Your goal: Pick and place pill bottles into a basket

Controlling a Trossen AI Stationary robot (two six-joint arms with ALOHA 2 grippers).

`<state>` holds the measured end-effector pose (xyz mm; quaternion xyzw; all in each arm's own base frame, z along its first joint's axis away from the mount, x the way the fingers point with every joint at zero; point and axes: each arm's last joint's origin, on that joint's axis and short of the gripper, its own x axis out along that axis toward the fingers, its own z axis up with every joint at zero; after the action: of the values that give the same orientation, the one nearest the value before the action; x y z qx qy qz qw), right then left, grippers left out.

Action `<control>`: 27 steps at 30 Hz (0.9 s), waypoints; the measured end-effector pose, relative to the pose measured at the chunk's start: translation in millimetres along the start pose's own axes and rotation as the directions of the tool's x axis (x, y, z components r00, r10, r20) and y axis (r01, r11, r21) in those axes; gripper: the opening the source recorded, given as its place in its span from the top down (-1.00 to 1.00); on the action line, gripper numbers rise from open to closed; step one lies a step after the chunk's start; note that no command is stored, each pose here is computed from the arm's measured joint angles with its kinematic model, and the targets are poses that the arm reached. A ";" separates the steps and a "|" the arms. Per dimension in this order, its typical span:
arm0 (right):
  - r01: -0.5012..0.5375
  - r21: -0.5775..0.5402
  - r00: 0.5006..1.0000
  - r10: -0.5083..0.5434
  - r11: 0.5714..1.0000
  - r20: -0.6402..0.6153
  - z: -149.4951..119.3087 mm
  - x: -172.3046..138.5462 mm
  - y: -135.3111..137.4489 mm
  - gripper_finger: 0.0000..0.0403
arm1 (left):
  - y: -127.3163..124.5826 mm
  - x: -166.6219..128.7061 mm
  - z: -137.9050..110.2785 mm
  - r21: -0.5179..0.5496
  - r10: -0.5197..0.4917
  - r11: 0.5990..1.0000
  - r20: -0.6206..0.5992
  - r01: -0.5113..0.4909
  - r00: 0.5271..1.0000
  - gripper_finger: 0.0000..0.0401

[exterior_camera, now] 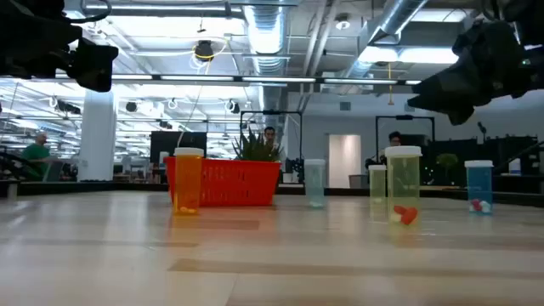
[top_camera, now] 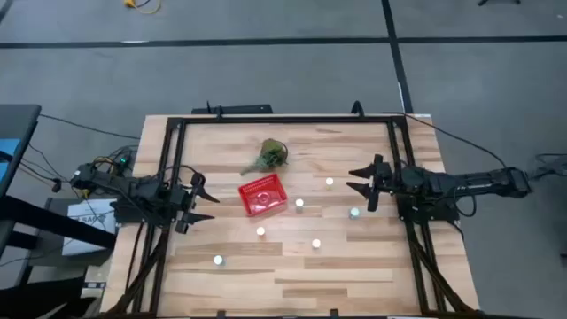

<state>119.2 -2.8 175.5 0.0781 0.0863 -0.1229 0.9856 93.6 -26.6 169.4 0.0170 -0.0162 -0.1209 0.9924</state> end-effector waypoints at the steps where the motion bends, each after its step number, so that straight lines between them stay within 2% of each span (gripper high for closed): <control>1: 0.012 -0.016 1.000 -0.012 1.000 -0.020 1.1 0.4 1.1 0.03 | 0.0 0.0 0.0 -0.002 0.000 1.000 0.000 0.000 1.000 -0.11; 8: 0.064 -0.109 0.985 -0.081 0.992 -0.152 16.7 6.2 14.0 0.03 | 0.0 0.0 0.0 0.004 0.000 1.000 0.000 0.000 1.000 -0.11; 16: 0.072 -0.168 0.960 -0.114 0.983 -0.255 30.4 29.1 28.9 0.03 | 0.0 0.0 0.0 0.001 0.000 1.000 0.000 0.000 1.000 -0.11; 21: 0.079 -0.224 0.922 -0.157 0.971 -0.355 27.4 43.5 33.8 0.03 | 0.0 0.0 0.1 -0.005 0.000 1.000 0.000 0.000 1.000 -0.11; 27: 0.153 -0.278 0.869 -0.263 0.948 -0.419 15.8 54.3 33.6 0.03 | 0.0 0.0 0.1 -0.001 0.000 1.000 0.000 0.000 1.000 -0.11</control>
<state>182.1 14.1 185.0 -0.0230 0.3343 -0.1965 0.9215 93.5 -26.6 169.5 0.0164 -0.0163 -0.1211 0.9924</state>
